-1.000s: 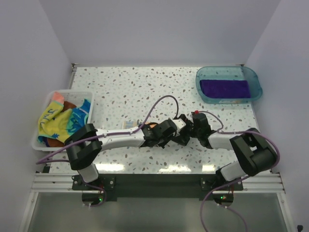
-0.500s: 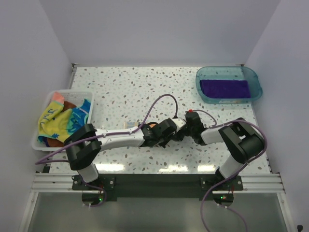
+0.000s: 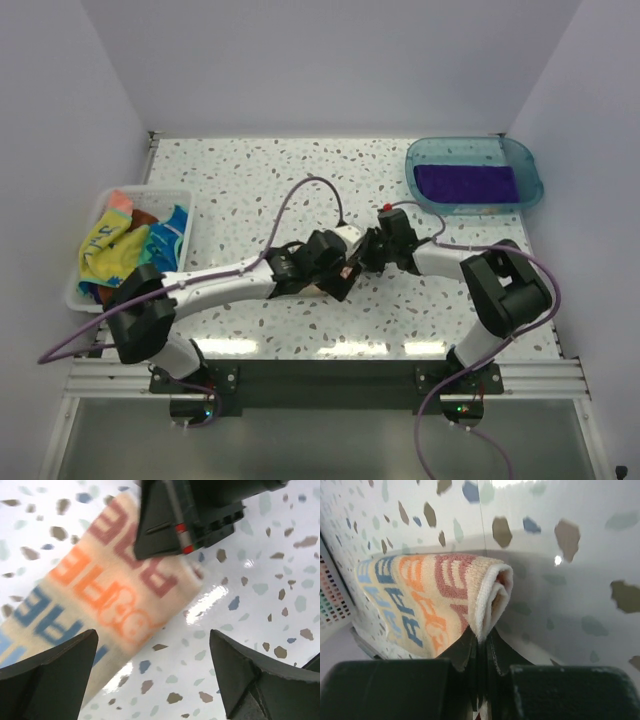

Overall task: Fold and stack the towels
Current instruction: Neatly place the folded towel into the bin

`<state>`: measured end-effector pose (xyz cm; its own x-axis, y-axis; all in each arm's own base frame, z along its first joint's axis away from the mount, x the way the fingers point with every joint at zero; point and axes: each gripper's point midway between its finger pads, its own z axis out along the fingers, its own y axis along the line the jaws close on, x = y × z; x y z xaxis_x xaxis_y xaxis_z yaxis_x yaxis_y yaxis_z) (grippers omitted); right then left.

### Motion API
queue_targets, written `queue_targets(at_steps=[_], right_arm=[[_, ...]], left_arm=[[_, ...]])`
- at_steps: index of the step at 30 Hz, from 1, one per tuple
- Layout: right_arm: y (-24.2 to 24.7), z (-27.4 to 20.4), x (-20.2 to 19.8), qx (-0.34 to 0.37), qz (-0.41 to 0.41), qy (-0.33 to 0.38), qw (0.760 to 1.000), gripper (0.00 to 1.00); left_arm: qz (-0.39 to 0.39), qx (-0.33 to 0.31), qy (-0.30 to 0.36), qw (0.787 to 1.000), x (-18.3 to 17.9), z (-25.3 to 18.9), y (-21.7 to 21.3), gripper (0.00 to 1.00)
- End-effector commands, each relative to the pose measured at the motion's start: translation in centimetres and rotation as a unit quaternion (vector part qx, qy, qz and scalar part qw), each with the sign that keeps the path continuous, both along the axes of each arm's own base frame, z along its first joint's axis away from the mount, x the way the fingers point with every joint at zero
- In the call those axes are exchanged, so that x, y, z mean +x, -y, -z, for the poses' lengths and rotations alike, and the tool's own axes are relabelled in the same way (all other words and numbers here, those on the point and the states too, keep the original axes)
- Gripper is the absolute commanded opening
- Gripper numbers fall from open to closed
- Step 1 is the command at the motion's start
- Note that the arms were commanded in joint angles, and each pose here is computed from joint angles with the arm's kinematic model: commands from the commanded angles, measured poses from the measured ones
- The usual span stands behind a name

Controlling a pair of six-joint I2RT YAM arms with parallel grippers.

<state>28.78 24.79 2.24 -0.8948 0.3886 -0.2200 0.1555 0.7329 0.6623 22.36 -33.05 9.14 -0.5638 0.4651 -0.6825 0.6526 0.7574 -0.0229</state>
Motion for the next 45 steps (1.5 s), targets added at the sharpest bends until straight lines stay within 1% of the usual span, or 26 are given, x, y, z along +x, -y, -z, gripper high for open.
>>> queue_targets(at_steps=[1, 2, 4, 5, 6, 7, 8, 9, 10, 11, 13, 14, 15, 16, 17, 19, 20, 21, 23, 25, 26, 31, 35, 38, 42, 45], right_arm=[[2.8, -2.0, 2.7, -0.078, -0.027, 0.055, 0.995, 0.00], [2.9, -3.2, 4.0, -0.081, -0.026, 0.074, 0.994, 0.00], [4.7, -3.7, 5.3, -0.106, -0.024, 0.079, 0.991, 0.00], [4.9, -5.1, 6.8, -0.105, -0.022, 0.094, 0.990, 0.00], [5.9, -5.4, 7.4, -0.111, -0.014, 0.088, 0.990, 0.00], [6.2, -6.0, 8.2, -0.115, -0.021, 0.098, 0.988, 0.00], [6.1, -7.5, 9.9, -0.115, -0.021, 0.117, 0.986, 0.00], [6.7, -7.8, 10.4, -0.126, -0.022, 0.113, 0.985, 0.00], [7.2, -8.3, 11.3, -0.143, -0.027, 0.122, 0.982, 0.00], [7.0, -9.7, 13.1, -0.150, -0.027, 0.139, 0.979, 0.00], [8.1, -10.2, 14.4, -0.173, -0.035, 0.139, 0.974, 0.00], [8.2, -12.3, 16.2, -0.176, -0.032, 0.164, 0.970, 0.00], [9.2, -11.3, 16.6, -0.195, -0.041, 0.146, 0.969, 0.00], [9.7, -11.8, 17.3, -0.206, -0.040, 0.148, 0.967, 0.00], [10.1, -13.8, 18.9, -0.213, -0.034, 0.170, 0.962, 0.00], [11.7, -13.4, 19.8, -0.242, -0.041, 0.157, 0.957, 0.00], [12.4, -15.3, 21.1, -0.255, -0.031, 0.177, 0.950, 0.00], [13.6, -14.6, 21.4, -0.270, -0.037, 0.164, 0.948, 0.00], [15.8, -16.6, 22.3, -0.290, -0.025, 0.171, 0.941, 0.00], [17.4, -17.0, 22.8, -0.310, -0.034, 0.172, 0.935, 0.00], [18.2, -18.3, 23.0, -0.317, -0.033, 0.179, 0.931, 0.00], [24.4, -20.4, 23.9, -0.378, -0.028, 0.190, 0.906, 0.00], [29.5, -20.2, 24.6, -0.403, 0.004, 0.182, 0.897, 0.00], [32.2, -20.0, 25.2, -0.441, 0.012, 0.179, 0.879, 0.00], [34.2, -19.1, 26.2, -0.470, -0.006, 0.184, 0.863, 0.00], [35.5, -17.9, 26.5, -0.481, -0.018, 0.173, 0.859, 0.00]], left_arm=[[-0.056, -0.058, 0.028, 0.996, 2.2, -4.8, -2.6, 1.00], [-0.084, -0.067, 0.035, 0.994, 3.4, -5.9, -4.6, 1.00], [-0.114, -0.067, 0.038, 0.991, 4.5, -6.8, -7.0, 1.00], [-0.151, -0.063, 0.041, 0.986, 5.7, -7.4, -9.9, 1.00], [-0.168, -0.060, 0.044, 0.983, 6.3, -7.7, -11.3, 1.00], [-0.185, -0.055, 0.046, 0.980, 6.7, -7.8, -12.8, 1.00], [-0.216, -0.059, 0.056, 0.973, 7.6, -8.4, -15.2, 1.00], [-0.227, -0.057, 0.062, 0.970, 8.0, -8.6, -16.4, 1.00], [-0.253, -0.059, 0.071, 0.963, 8.8, -8.8, -18.2, 1.00], [-0.265, -0.060, 0.076, 0.959, 8.7, -8.7, -19.3, 1.00], [-0.300, -0.057, 0.083, 0.949, 9.3, -8.4, -21.6, 1.00], [-0.308, -0.055, 0.080, 0.946, 9.1, -7.8, -22.2, 1.00], [-0.318, -0.053, 0.082, 0.943, 9.1, -7.6, -22.7, 1.00], [-0.324, -0.053, 0.085, 0.941, 9.2, -7.5, -23.1, 1.00], [-0.329, -0.046, 0.082, 0.940, 9.0, -6.8, -23.5, 1.00], [-0.341, -0.035, 0.087, 0.935, 9.1, -6.2, -24.2, 1.00], [-0.344, -0.025, 0.083, 0.935, 9.0, -5.7, -24.5, 1.00], [-0.353, -0.014, 0.086, 0.932, 9.1, -5.6, -25.0, 1.00], [-0.361, -0.003, 0.086, 0.929, 9.2, -5.2, -25.4, 1.00], [-0.368, 0.003, 0.087, 0.926, 9.3, -5.1, -25.8, 1.00], [-0.371, 0.006, 0.087, 0.925, 9.3, -5.0, -26.0, 1.00], [-0.382, 0.013, 0.091, 0.919, 9.5, -4.8, -26.6, 1.00], [-0.383, 0.010, 0.089, 0.919, 9.9, -4.7, -26.7, 0.99], [-0.383, 0.016, 0.081, 0.920, 10.0, -4.1, -26.8, 0.99], [-0.387, 0.025, 0.078, 0.918, 10.0, -3.7, -27.0, 0.99], [-0.389, 0.030, 0.074, 0.918, 10.1, -3.2, -27.0, 0.99]])
